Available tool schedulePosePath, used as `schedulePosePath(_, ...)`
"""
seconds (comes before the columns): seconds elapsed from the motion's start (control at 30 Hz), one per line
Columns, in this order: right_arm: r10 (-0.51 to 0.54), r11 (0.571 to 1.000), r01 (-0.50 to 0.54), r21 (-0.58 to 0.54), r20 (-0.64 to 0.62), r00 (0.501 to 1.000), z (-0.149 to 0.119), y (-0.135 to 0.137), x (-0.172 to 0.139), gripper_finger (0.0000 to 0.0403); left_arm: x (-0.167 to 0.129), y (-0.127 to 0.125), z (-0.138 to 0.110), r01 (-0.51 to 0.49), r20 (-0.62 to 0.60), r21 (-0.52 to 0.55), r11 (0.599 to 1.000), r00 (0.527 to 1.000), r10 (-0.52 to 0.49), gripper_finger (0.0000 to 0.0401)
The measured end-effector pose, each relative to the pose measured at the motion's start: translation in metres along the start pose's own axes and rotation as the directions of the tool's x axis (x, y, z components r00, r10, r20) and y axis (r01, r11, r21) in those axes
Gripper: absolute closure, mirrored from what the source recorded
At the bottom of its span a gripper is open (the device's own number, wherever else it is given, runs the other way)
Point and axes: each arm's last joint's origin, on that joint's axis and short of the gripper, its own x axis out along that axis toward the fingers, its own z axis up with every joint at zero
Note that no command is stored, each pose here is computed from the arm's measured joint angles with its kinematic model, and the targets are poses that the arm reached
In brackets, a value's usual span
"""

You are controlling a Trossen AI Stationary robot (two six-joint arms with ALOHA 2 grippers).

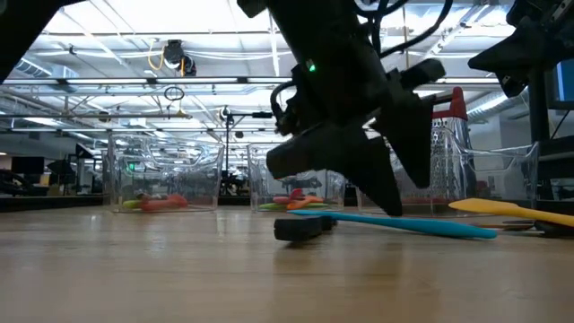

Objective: Pick & Place Kitchen Items
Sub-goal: Put the blue spatula into the middle bin

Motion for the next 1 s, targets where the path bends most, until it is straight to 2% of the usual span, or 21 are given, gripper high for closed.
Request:
schedulePosePath(0.13, 0.000, 1.000, 0.000, -0.003, 0.000, 1.000, 0.000, 0.000, 0.000, 0.0399, 0.003, 0.001, 0.001, -0.024, -0.019, -0.018, 1.000, 1.000, 0.024, 0.0166)
schedulePosePath(0.27, 0.000, 1.000, 0.000, -0.003, 0.000, 1.000, 0.000, 0.000, 0.000, 0.0399, 0.003, 0.002, 0.001, -0.029, -0.011, -0.017, 0.999, 1.000, 0.029, 0.0168)
schedulePosePath(0.53, 0.000, 1.000, 0.000, -0.006, -0.001, 1.000, 0.000, 0.000, 0.000, 0.0399, 0.005, 0.001, 0.014, -0.085, 0.055, -0.037, 0.996, 0.995, 0.087, 0.0194)
schedulePosePath(0.8, 0.000, 1.000, 0.000, -0.012, -0.001, 1.000, 0.000, 0.000, 0.000, 0.0399, 0.040, 0.003, 0.026, -0.206, -0.065, -0.023, 0.978, 0.977, 0.204, 0.0220)
schedulePosePath(1.0, -0.001, 1.000, 0.001, -0.011, 0.000, 1.000, 0.000, 0.000, 0.000, 0.0399, 0.047, 0.008, 0.029, -0.263, -0.079, -0.045, 0.964, 0.963, 0.259, 0.0255)
